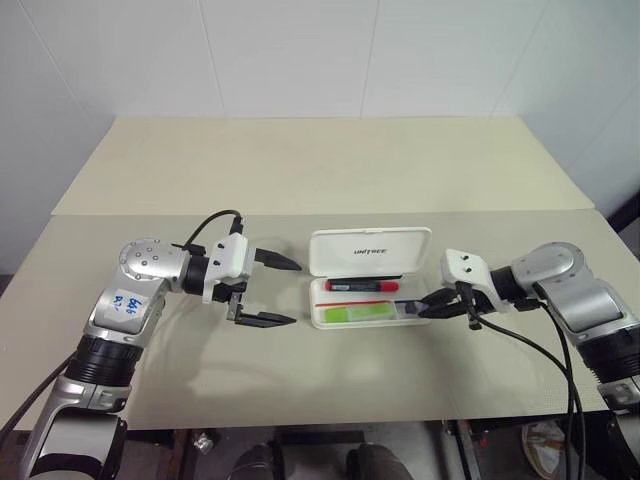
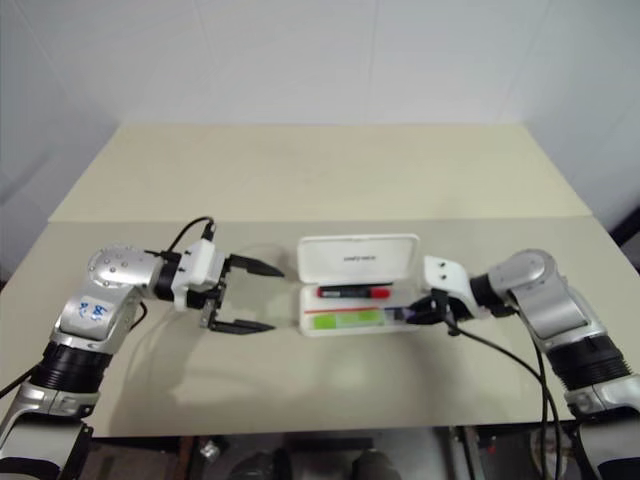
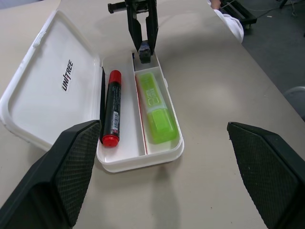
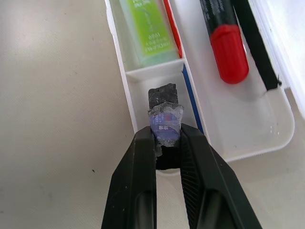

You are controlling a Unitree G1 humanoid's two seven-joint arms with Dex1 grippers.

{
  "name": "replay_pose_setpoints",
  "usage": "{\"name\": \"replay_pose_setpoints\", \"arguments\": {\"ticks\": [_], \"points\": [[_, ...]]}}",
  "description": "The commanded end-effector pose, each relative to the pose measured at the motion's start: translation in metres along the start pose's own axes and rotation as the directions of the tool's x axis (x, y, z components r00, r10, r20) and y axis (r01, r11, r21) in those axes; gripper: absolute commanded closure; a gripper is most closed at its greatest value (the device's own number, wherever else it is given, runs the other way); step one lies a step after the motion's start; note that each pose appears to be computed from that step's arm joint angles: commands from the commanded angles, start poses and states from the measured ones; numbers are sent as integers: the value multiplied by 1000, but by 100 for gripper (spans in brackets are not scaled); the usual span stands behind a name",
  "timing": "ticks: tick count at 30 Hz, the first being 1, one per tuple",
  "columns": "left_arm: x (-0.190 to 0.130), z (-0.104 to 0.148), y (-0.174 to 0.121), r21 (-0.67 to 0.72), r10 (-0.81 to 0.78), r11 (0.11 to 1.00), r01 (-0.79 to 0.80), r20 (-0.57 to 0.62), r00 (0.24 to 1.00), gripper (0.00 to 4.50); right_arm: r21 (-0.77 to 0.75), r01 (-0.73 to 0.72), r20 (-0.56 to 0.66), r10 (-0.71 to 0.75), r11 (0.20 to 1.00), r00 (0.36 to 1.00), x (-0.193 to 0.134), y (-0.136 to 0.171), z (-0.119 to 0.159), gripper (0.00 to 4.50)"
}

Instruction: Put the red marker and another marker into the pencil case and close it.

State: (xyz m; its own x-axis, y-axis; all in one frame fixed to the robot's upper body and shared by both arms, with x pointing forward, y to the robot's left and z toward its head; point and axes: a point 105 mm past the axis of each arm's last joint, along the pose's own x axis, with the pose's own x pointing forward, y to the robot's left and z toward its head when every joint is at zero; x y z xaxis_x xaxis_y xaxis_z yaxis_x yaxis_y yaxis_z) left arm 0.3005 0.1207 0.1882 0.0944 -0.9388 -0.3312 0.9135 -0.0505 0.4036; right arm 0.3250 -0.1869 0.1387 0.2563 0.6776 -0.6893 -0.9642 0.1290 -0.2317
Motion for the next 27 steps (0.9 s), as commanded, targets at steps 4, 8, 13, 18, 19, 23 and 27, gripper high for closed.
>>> {"name": "replay_pose_setpoints", "arguments": {"ticks": [4,8,13,18,19,23,27], "points": [[-6,11,3,46,19,999,-19,13,1000,0,-47,30,-11,-30,998,999,-1,-8,-3,341],[-7,10,4,48,21,999,-22,10,1000,0,-68,44,8,-43,997,999,-2,-13,3,223],[-7,10,4,50,24,998,-25,9,1000,0,-84,46,21,-45,995,999,-5,-14,8,52],[-8,10,5,51,27,998,-27,8,1000,0,-101,53,75,-46,993,996,-14,-12,19,4],[-7,9,6,51,28,998,-28,9,1000,0,-98,50,82,-42,994,996,-17,-11,19,4],[-7,10,8,56,29,998,-30,12,1000,0,-88,76,117,-66,993,991,-26,-9,22,4],[-8,10,11,59,37,998,-38,15,999,0,-72,133,182,-118,988,976,-35,-7,29,4]]}}
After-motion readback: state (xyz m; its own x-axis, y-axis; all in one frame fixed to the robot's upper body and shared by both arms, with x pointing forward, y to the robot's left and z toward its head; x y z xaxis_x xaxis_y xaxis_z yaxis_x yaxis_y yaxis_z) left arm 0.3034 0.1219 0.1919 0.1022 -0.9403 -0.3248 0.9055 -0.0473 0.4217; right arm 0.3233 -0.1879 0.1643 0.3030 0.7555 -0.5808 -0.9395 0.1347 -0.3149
